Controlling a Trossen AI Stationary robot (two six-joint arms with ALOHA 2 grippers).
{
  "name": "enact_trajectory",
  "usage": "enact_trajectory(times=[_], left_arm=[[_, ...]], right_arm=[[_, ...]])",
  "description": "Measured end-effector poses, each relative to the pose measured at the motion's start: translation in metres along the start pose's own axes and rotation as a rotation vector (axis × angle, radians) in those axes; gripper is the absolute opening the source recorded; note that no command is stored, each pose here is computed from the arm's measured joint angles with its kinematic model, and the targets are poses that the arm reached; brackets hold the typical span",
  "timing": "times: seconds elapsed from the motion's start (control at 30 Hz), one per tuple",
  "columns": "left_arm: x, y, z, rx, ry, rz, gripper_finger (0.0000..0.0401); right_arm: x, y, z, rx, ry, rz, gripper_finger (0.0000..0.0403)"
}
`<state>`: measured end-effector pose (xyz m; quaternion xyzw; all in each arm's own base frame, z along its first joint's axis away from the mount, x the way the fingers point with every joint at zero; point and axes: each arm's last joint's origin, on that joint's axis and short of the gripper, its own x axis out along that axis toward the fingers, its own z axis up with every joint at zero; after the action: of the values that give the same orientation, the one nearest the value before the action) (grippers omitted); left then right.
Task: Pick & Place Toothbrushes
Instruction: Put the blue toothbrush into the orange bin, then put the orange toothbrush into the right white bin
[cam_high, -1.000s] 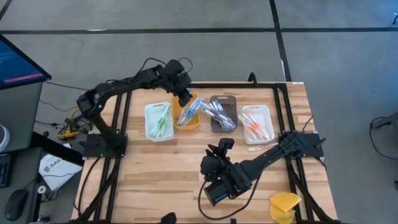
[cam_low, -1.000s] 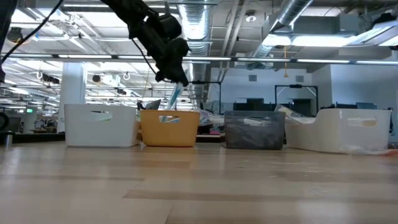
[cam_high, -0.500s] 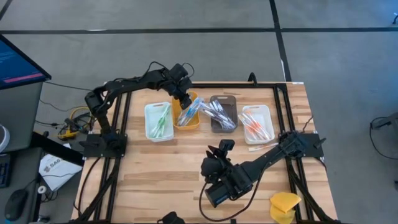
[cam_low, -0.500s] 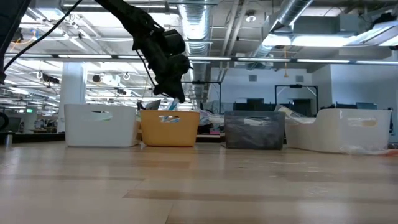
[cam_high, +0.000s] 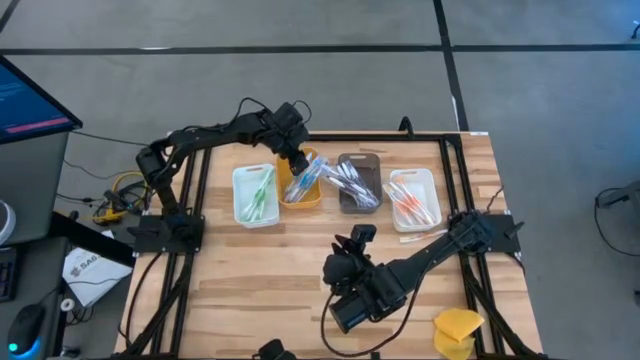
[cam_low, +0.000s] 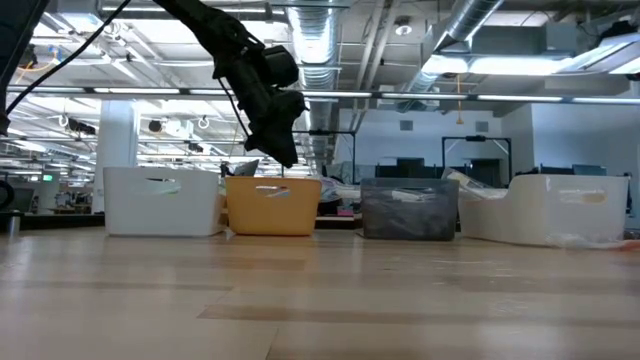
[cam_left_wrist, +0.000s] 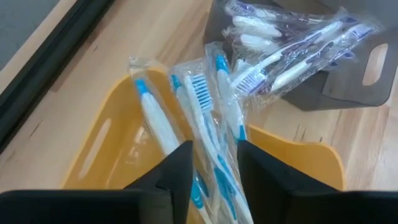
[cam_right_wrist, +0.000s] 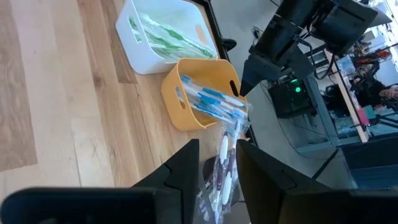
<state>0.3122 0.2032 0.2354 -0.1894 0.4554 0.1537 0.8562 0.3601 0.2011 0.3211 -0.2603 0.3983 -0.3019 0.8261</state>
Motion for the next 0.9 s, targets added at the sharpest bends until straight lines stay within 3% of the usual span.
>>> enact_trajectory(times=[0.2, 0.33, 0.5, 0.67, 0.9], left_arm=[[-0.008, -0.002, 0.001, 0.003, -0.022, -0.003, 0.0144], [-0.03, -0.007, 0.004, 0.016, -0.08, -0.003, 0.0154], [-0.068, -0.026, 0.003, 0.063, -0.179, -0.017, 0.0161], [-0.094, -0.051, -0.013, 0.132, -0.262, -0.056, 0.0161], [-0.107, -0.077, -0.046, 0.225, -0.374, -0.122, 0.0159]], right_arm=[[-0.003, 0.001, -0.001, -0.075, -0.004, 0.006, 0.01], [-0.008, -0.002, -0.003, -0.156, 0.055, 0.14, 0.01], [-0.022, -0.024, -0.003, -0.118, 0.078, 0.266, 0.01], [-0.047, -0.058, -0.009, -0.062, 0.041, 0.357, 0.01], [-0.06, -0.086, -0.054, 0.011, 0.073, 0.349, 0.01]])
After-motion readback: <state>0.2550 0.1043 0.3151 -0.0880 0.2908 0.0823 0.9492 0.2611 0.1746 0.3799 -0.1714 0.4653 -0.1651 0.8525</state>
